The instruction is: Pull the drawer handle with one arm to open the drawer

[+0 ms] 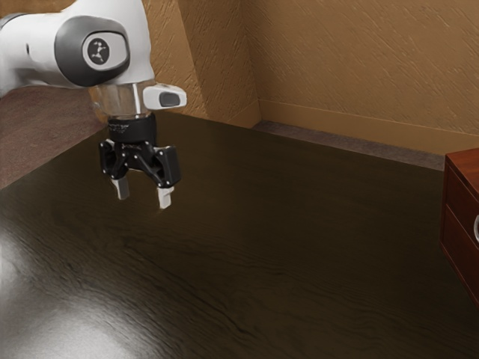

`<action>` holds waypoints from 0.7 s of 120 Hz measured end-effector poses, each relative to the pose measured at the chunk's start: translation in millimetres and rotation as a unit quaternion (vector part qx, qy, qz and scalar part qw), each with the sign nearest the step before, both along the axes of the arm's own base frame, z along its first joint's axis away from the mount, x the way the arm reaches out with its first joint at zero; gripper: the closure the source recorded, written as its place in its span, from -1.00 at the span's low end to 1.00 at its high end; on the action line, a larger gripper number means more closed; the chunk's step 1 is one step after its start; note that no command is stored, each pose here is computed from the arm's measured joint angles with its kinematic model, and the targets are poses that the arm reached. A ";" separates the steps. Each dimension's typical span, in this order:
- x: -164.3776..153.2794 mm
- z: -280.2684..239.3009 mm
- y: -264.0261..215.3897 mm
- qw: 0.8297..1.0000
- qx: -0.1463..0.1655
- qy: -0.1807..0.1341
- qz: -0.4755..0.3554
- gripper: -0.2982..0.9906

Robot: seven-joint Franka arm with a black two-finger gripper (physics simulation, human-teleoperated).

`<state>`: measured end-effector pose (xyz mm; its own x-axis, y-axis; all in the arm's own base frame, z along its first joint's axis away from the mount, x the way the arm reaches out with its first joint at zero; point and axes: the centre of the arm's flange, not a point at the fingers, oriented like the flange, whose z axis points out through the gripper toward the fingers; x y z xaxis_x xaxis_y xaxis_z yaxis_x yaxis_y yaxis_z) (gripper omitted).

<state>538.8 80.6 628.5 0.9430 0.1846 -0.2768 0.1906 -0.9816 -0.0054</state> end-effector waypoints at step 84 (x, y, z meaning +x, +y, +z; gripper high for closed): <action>35.5 52.1 -192.0 0.984 -0.031 -0.140 0.102 -0.54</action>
